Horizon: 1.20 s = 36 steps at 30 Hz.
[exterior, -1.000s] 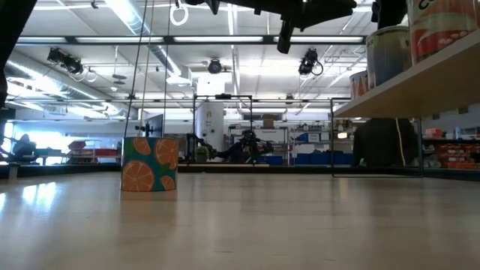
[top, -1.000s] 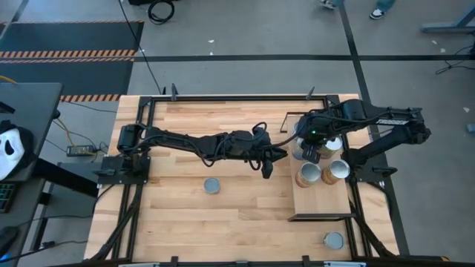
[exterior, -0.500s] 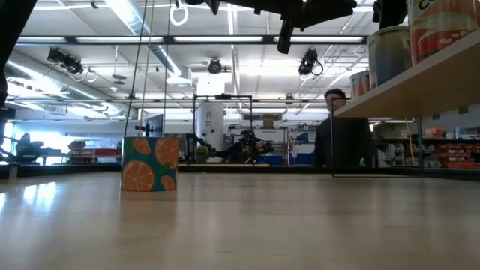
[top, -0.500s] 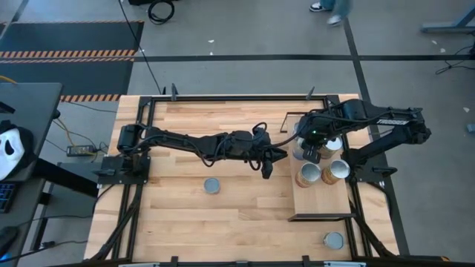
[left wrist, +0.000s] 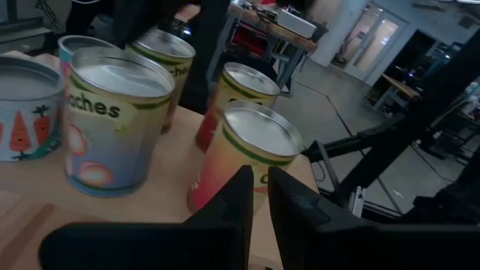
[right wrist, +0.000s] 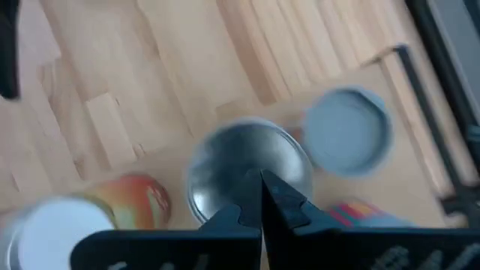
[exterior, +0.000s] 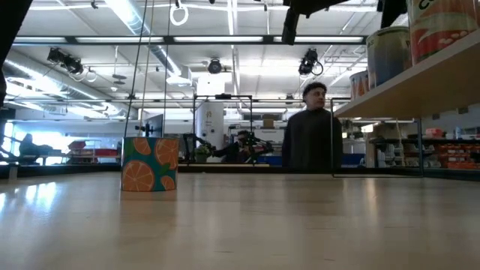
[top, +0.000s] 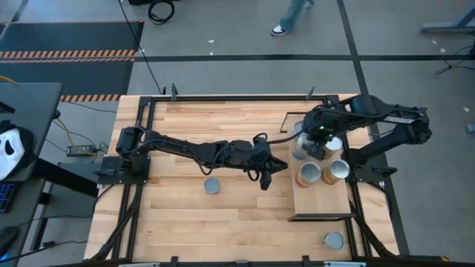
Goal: Pick and place cans onto a shelf
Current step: Adjust the canned goods on the shelf
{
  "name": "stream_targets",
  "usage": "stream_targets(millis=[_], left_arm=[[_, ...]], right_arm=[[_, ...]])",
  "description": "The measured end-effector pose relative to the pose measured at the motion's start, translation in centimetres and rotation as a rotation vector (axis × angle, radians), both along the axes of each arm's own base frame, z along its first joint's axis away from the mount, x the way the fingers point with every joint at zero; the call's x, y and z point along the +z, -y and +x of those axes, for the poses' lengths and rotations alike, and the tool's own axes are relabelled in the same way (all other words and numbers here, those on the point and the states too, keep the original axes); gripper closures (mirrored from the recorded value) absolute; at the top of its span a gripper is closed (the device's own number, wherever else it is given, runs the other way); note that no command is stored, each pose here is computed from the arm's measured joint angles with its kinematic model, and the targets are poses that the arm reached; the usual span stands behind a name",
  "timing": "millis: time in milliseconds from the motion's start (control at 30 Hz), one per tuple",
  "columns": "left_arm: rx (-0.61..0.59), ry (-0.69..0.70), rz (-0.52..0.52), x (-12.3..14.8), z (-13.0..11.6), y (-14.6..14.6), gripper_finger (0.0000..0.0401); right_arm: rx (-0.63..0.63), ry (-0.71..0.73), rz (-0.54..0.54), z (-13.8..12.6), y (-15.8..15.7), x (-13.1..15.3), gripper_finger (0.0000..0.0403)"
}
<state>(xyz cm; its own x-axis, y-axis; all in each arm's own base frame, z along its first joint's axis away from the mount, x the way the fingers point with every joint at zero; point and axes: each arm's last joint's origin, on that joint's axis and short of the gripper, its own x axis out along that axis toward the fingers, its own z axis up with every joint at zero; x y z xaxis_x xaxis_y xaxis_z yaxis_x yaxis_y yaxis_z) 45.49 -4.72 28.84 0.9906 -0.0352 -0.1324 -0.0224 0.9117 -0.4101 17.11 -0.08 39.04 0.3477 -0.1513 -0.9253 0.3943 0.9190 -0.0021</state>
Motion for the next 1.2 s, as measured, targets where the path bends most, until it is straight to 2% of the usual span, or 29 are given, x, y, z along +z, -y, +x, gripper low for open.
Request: stream_targets(millis=[100, 233, 467, 833, 1200], left_arm=[[-0.006, -0.001, -0.001, 0.0, 0.0, 0.3, 0.0353], [-0.006, 0.002, -0.004, 0.0, 0.0, 0.4, 0.0353], [-0.007, 0.031, -0.007, 0.3, 0.0, 0.4, 0.0353], [-0.005, 0.039, -0.004, 0.4, 0.0, 0.3, 0.0353], [-0.006, 0.039, -0.003, 0.4, 0.0, 0.3, 0.0353]], right_arm=[[-0.016, 0.01, -0.036, -1.3, 0.2, 0.9, 0.0402], [-0.057, 0.046, 0.072, -4.0, 0.5, 0.5, 0.0402], [-0.192, 0.077, 0.143, -7.5, 0.7, -1.3, 0.0402], [-0.276, 0.082, 0.178, -8.8, 0.6, -3.7, 0.0402], [-0.3, 0.084, 0.241, -9.3, 0.4, -3.1, 0.0402]])
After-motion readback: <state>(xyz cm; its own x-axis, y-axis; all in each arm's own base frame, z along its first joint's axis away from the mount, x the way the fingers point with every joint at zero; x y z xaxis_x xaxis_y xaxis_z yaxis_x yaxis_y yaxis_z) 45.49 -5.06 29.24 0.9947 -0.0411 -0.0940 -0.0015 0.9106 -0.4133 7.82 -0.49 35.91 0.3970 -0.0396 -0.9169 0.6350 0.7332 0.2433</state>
